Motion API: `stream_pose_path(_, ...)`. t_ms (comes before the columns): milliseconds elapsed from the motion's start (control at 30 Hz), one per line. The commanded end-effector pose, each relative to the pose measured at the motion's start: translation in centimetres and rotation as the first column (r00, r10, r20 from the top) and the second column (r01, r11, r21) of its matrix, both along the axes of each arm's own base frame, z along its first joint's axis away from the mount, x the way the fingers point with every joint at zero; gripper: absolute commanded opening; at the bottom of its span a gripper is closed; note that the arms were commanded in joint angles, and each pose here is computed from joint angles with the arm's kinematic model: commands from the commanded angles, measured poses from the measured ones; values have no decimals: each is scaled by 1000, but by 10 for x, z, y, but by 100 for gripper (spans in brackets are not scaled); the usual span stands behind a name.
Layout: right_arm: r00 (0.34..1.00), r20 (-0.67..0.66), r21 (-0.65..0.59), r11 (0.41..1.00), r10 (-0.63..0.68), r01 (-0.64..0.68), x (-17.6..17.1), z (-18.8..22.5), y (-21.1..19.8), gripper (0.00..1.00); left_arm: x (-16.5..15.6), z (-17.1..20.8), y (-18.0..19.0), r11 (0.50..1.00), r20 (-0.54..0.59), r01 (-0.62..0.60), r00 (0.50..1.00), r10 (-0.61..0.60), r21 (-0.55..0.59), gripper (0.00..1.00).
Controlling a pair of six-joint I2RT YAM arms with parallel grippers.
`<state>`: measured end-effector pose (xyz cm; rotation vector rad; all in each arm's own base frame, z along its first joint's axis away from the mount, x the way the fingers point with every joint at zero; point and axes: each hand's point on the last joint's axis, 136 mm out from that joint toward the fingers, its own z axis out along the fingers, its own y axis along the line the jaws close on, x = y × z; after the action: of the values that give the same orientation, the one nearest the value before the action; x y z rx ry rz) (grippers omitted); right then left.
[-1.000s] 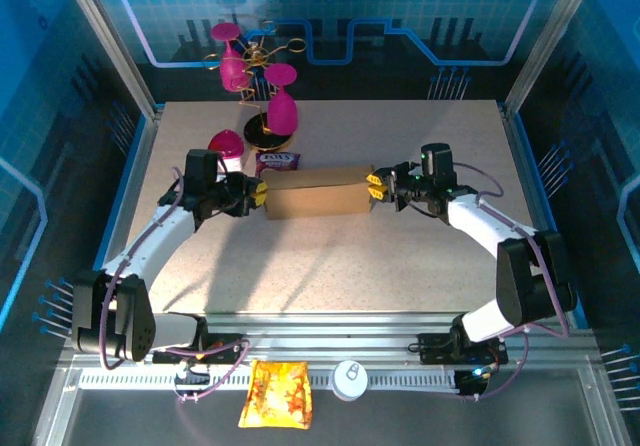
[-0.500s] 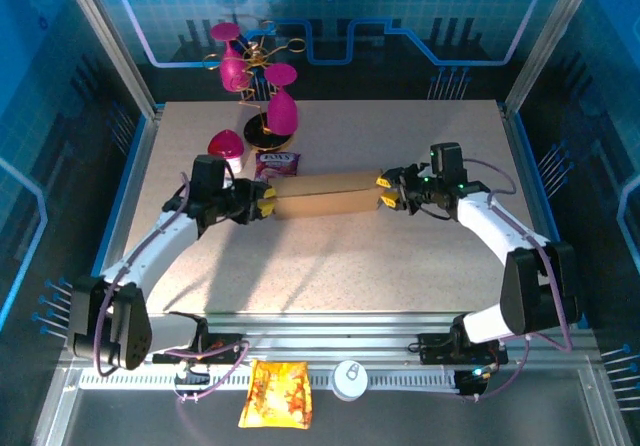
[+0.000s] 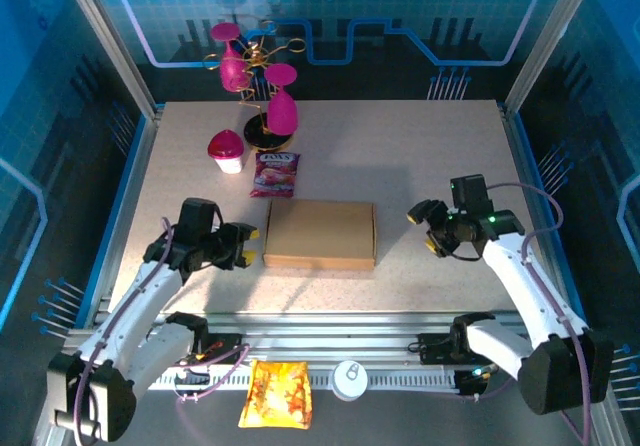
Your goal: Fold the paper box
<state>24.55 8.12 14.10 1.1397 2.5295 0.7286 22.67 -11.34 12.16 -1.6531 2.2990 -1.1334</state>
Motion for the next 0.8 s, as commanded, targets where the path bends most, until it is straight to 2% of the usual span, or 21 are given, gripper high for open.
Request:
stream_pose_path(0,1000,-16,-130,991,4,-6,-5,2,-23,73,0,8,8,999,5,-31,1000,31,42,45)
stream_pose_path(100,998,34,-168,985,45,-39,14,22,-26,77,15,30,11,996,71,-15,997,8,91,45)
stream_pose_path(167,992,89,-215,974,87,-66,28,42,-29,100,28,48,15,988,134,9,991,-29,151,45)
stream_pose_path(267,967,198,-313,945,161,-93,48,75,-36,100,52,79,27,966,248,18,965,-84,256,48)
stream_pose_path(300,954,232,-346,933,191,-102,55,83,-37,100,62,92,30,958,316,11,943,-105,285,59)
stream_pose_path(333,945,254,-377,921,207,-100,59,89,-40,100,73,107,31,952,396,-1,909,-127,307,96)
stream_pose_path(367,943,257,-403,910,213,-95,60,92,-45,100,81,117,32,948,462,-17,875,-140,319,99)
stream_pose_path(433,936,262,-475,876,237,-89,62,99,-56,100,92,131,37,938,555,-65,819,-145,340,99)
stream_pose_path(500,914,288,-560,824,285,-80,60,108,-64,100,95,131,46,913,569,-96,806,-163,397,99)
stream_pose_path(567,881,337,-622,781,332,-56,56,112,-69,100,92,125,58,867,531,-106,824,-198,487,99)
stream_pose_path(633,888,355,-643,766,293,5,45,105,-84,100,85,118,75,802,465,-116,859,-215,585,100)
stream_pose_path(700,908,334,-636,772,254,18,37,91,-95,100,75,111,95,728,403,-138,893,-202,671,99)
stream_pose_path(767,918,309,-660,751,250,17,33,79,-101,100,64,106,118,646,359,-175,919,-164,743,99)
